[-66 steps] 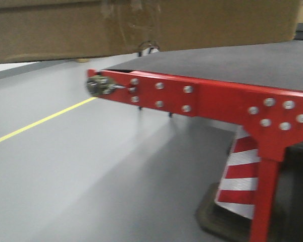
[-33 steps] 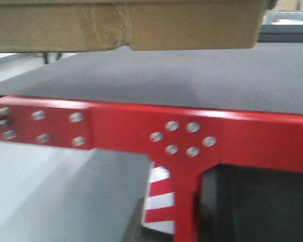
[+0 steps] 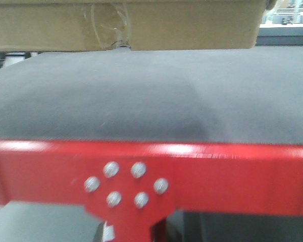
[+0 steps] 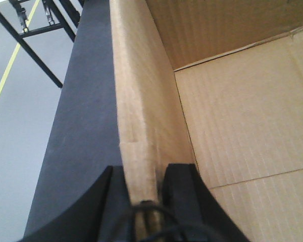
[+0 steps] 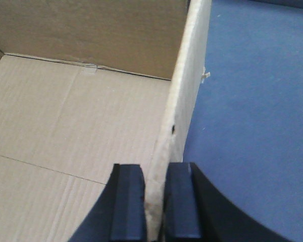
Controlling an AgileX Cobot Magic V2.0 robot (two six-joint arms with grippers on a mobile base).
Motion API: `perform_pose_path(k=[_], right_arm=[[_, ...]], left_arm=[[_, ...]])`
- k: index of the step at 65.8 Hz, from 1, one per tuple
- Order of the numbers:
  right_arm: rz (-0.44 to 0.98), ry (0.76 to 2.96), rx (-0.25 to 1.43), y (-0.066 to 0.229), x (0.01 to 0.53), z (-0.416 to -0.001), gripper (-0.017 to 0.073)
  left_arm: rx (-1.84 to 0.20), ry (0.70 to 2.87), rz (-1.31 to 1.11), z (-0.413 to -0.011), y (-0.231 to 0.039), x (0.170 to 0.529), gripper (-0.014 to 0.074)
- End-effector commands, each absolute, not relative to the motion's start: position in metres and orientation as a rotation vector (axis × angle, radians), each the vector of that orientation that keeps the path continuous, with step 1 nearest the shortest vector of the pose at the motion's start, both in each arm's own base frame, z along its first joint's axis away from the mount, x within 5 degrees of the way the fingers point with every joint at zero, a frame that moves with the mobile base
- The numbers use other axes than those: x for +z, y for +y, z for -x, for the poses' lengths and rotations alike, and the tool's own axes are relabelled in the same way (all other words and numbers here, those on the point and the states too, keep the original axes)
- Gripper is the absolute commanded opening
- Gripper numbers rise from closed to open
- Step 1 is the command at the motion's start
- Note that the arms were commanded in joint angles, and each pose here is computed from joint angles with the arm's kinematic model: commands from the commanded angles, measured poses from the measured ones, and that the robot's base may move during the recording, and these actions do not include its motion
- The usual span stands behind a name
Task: Grab carton from right shelf to conveyor
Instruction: 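Carry the carton over the red-framed conveyor belt while driving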
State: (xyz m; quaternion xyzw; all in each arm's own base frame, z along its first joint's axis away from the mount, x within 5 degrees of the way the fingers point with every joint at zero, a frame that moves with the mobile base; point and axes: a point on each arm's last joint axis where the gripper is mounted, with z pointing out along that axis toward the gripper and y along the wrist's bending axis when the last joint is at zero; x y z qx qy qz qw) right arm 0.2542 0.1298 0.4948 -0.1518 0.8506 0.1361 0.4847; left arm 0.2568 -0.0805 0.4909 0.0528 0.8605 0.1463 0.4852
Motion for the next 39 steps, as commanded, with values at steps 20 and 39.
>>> perform_pose_path(k=[20,39], right_arm=[[0.369,2.005,0.282,0.1221,0.5051,-0.2503,-0.0057],[0.369,2.005,0.282,0.1221,0.5051,-0.2503,-0.0057]], left_arm=[[0.506,2.057,-0.104,-0.2531,-0.0671,0.4979,-0.002],[0.506,2.057,-0.104,-0.2531,-0.0671,0.4979,-0.002]])
